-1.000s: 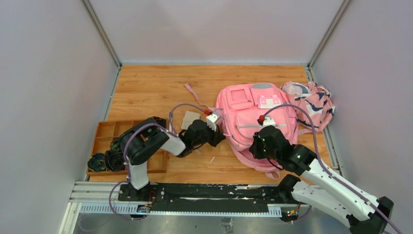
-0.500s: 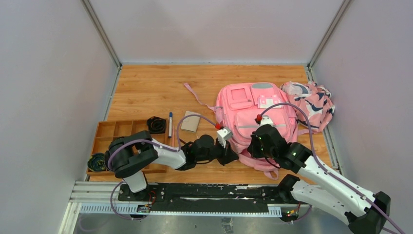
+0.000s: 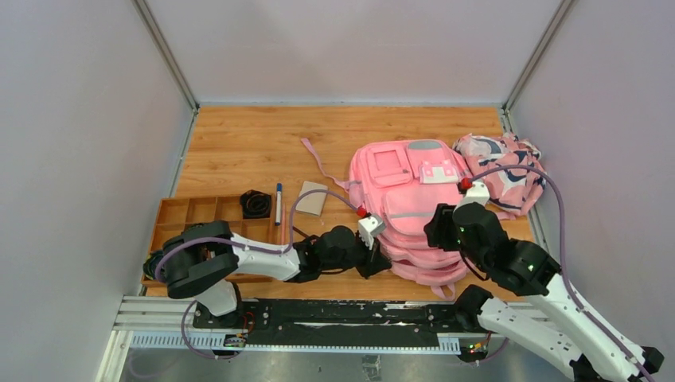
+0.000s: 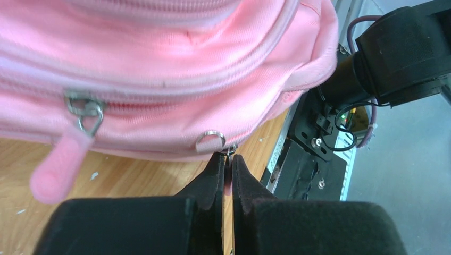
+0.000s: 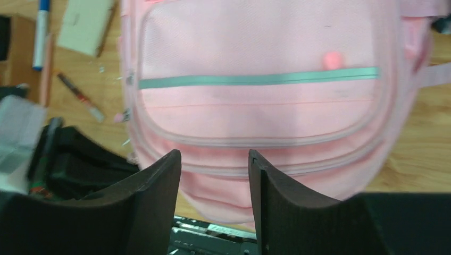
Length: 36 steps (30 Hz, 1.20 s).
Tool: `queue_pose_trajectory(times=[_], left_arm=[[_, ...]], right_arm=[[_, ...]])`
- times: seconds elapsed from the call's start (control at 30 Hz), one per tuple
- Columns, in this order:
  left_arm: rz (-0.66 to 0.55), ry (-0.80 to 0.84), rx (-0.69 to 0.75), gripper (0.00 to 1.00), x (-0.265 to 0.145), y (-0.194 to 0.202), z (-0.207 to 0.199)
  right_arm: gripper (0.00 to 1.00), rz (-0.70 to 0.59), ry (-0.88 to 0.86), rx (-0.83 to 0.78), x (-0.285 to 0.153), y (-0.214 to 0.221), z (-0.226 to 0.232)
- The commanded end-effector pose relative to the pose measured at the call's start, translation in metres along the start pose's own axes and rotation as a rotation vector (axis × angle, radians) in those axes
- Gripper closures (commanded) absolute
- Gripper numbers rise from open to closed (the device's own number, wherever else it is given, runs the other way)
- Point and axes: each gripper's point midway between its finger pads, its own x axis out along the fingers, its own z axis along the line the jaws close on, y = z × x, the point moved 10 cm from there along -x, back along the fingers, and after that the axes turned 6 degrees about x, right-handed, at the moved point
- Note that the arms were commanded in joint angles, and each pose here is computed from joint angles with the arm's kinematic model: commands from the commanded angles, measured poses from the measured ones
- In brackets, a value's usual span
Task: Pack the student bag
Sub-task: Zip the student bag at the center of the board.
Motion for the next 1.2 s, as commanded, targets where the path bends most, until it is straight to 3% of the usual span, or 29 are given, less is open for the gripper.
queue_pose_trajectory(times=[0.0, 0.1, 0.27, 0.37, 0.47, 0.63, 0.87, 1.0, 1.17], left_arm=[[-0.08, -0.044, 0.131, 1.0, -0.002, -0.035, -0.008], [-0.082, -0.11, 0.157, 1.0, -0.01, -0.045, 0.004], [-0.091, -0.171, 0.144, 1.0, -0.021, -0.048, 0.026], [-0.067, -0.193, 0.152, 1.0, -0.019, -0.043, 0.033], [-0.068, -0.212, 0.139, 1.0, -0.023, -0.041, 0.039], [-0.078, -0.282, 0.144, 1.0, -0.031, -0.04, 0.056], [-0.104, -0.257, 0.167, 1.0, -0.031, -0.061, 0.058], [-0.063, -0.152, 0.127, 1.0, -0.019, -0.064, 0.05], [-0.056, -0.144, 0.115, 1.0, -0.016, -0.064, 0.05]], right_arm=[[0.46, -0.03, 0.327, -0.008, -0.002, 0.005, -0.031], [0.47, -0.061, 0.424, 0.039, 0.006, 0.007, -0.034], [0.57, -0.04, 0.502, 0.105, 0.032, 0.016, -0.042], [0.63, 0.005, 0.429, 0.121, 0.059, 0.015, -0.042], [0.6, 0.024, 0.225, 0.016, 0.084, 0.003, -0.031], [0.6, 0.066, 0.19, -0.01, 0.118, -0.03, -0.02], [0.62, 0.14, 0.098, 0.034, 0.166, -0.059, 0.008], [0.62, 0.169, 0.068, 0.084, 0.163, -0.054, 0.012], [0.47, 0.114, 0.04, 0.104, 0.116, -0.036, 0.001]])
